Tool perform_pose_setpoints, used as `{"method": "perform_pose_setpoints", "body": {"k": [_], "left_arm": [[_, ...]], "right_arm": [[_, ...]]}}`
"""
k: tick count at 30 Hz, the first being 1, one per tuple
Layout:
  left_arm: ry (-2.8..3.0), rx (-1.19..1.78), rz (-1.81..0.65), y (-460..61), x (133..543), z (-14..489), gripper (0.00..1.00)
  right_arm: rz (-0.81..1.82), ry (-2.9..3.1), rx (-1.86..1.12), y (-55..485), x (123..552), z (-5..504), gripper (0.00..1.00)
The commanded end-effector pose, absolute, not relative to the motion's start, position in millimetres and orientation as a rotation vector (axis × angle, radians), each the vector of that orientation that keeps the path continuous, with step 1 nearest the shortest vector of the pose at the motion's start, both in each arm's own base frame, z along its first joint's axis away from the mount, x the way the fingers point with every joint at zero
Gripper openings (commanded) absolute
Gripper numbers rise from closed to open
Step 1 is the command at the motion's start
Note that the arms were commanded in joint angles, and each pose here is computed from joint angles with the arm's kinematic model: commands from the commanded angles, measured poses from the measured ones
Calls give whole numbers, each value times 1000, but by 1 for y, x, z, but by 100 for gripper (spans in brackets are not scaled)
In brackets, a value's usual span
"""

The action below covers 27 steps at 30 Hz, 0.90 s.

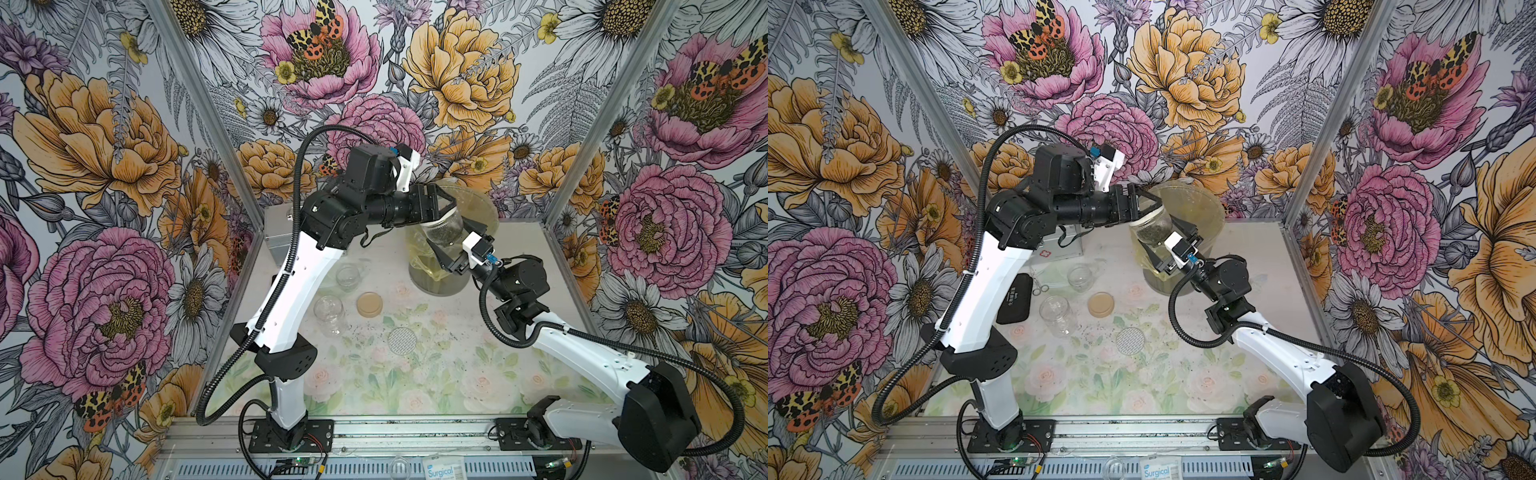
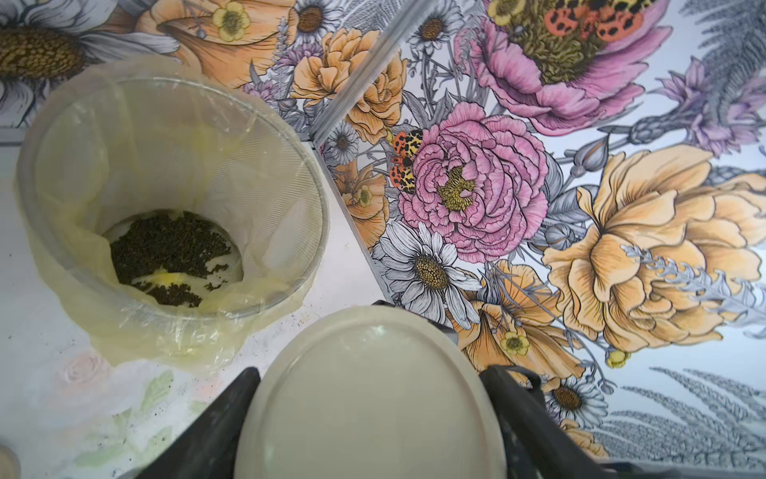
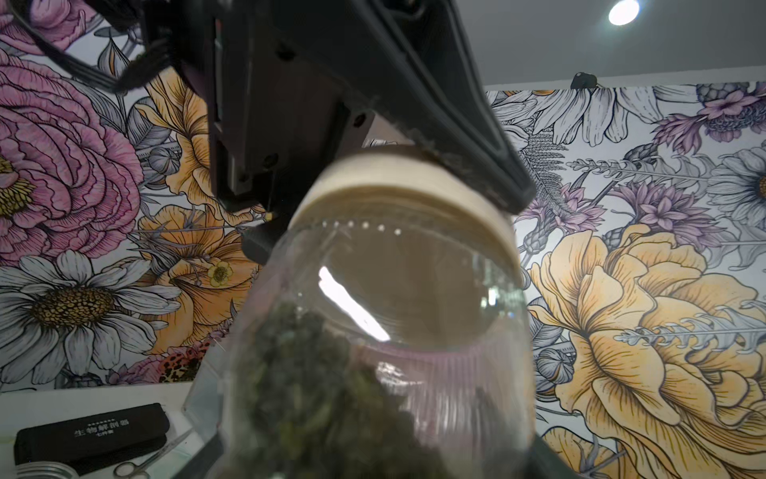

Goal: Empty moldy tea leaves from jars
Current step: Unscrew the lid from the jar.

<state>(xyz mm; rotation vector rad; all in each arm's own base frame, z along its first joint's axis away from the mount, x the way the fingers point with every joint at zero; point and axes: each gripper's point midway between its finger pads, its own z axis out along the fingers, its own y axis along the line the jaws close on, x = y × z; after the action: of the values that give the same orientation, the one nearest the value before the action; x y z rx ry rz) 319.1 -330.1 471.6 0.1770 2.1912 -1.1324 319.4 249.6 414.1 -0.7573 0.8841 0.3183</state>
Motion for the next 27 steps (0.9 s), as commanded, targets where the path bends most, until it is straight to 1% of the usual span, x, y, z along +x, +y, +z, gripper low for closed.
{"method": "perform_pose_setpoints", "body": {"k": [1, 4, 6, 8, 9, 10, 11, 13, 15, 20, 27], "left_arm": [[2052, -56, -1157, -306, 327, 514, 0], [2050, 26, -1148, -318, 320, 513, 0], [2086, 87, -1139, -333, 319, 500, 0], [2094, 138, -1100, -342, 318, 493, 0], [2085, 154, -1082, -342, 318, 493, 0], [2067, 159, -1061, -338, 320, 497, 0], [2044, 162, -1043, -334, 321, 502, 0], [2007, 152, -997, -320, 324, 511, 0], [1996, 143, -967, -310, 326, 514, 0], [1984, 143, -945, -300, 324, 518, 0], [2009, 152, -929, -303, 326, 509, 0]], "right_arm": [[183, 850, -741, 244, 328, 409, 4], [189, 851, -728, 245, 331, 407, 3], [215, 840, -718, 246, 330, 408, 4], [245, 844, -721, 248, 330, 407, 7], [263, 851, -727, 249, 329, 406, 11], [285, 870, -723, 248, 329, 403, 20], [305, 888, -723, 247, 328, 401, 35], [356, 920, -733, 243, 325, 395, 57], [386, 932, -751, 241, 319, 389, 98], [425, 955, -757, 236, 308, 388, 100], [484, 876, -719, 237, 302, 432, 100]]}}
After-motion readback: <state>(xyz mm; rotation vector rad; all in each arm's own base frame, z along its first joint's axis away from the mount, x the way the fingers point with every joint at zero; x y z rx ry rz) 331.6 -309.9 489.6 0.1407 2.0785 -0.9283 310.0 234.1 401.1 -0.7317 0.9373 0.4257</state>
